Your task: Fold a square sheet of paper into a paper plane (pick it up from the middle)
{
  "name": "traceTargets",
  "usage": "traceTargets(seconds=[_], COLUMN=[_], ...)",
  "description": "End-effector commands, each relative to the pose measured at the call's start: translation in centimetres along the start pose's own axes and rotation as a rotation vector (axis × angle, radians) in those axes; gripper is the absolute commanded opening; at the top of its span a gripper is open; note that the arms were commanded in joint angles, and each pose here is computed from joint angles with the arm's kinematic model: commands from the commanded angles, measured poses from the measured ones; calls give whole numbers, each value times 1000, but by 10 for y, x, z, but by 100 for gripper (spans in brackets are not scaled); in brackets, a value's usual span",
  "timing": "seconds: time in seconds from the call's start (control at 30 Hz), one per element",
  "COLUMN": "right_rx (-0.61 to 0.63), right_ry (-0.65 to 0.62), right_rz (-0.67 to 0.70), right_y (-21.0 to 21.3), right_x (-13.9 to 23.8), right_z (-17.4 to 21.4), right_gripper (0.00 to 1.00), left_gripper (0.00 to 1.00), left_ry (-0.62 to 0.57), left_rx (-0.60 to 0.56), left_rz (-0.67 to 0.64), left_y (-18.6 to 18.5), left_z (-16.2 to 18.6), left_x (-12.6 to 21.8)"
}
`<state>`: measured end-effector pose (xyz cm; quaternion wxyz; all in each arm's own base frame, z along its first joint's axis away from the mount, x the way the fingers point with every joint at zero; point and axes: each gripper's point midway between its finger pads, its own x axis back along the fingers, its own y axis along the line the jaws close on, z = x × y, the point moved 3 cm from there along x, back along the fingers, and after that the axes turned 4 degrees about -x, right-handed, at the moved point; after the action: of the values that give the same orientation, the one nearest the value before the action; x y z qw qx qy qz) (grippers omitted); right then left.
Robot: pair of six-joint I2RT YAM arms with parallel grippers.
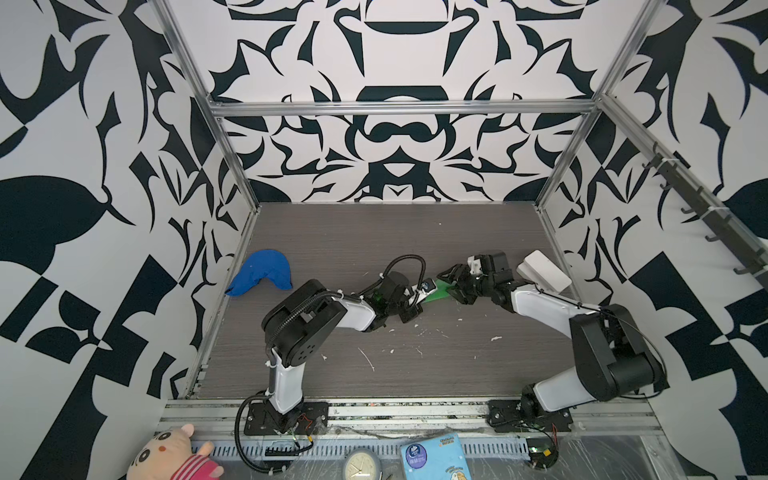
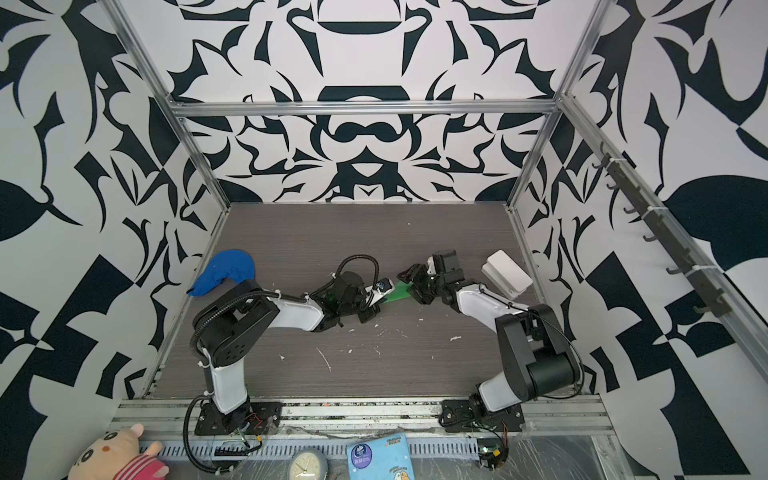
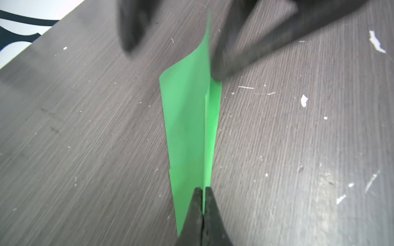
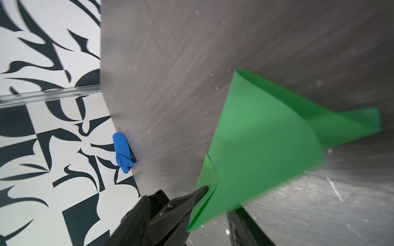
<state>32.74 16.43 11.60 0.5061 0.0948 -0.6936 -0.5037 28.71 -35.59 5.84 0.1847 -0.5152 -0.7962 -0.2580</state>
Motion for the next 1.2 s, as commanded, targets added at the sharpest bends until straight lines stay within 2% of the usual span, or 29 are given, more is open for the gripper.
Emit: traceTargets(seconds=[0.0, 0.17, 0.33, 0.53, 0.77, 0.93, 1.07, 1.17], right_rx=[115, 134, 278, 470, 554, 532, 519, 526], right_ry=[24, 69, 14, -83, -147, -182, -145, -143], right_rz=[49, 76, 36, -13, 28, 11, -27, -43], right_y=[3, 2, 22, 27, 0, -15, -12, -10], right_x=[4, -2, 6, 22, 28, 30, 29, 29], right_z=[1, -2, -15, -23, -25, -20, -13, -12], right_gripper=[65, 65, 66, 67, 67, 67, 63, 62], left_gripper=[6, 6, 7, 8, 8, 5, 5, 5], left_ry=[17, 45, 69, 162, 237, 270, 241, 232], left_rx=[31, 177, 333, 426, 525, 551, 534, 533], left_rz=[9, -4, 14, 133, 215, 132, 48, -99], left_y=[1, 7, 7, -4, -11, -2, 10, 28], left_z=[-1, -8, -12, -21, -28, -20, -25, -22], left_x=[-1, -5, -5, -5, -12, -15, -6, 7])
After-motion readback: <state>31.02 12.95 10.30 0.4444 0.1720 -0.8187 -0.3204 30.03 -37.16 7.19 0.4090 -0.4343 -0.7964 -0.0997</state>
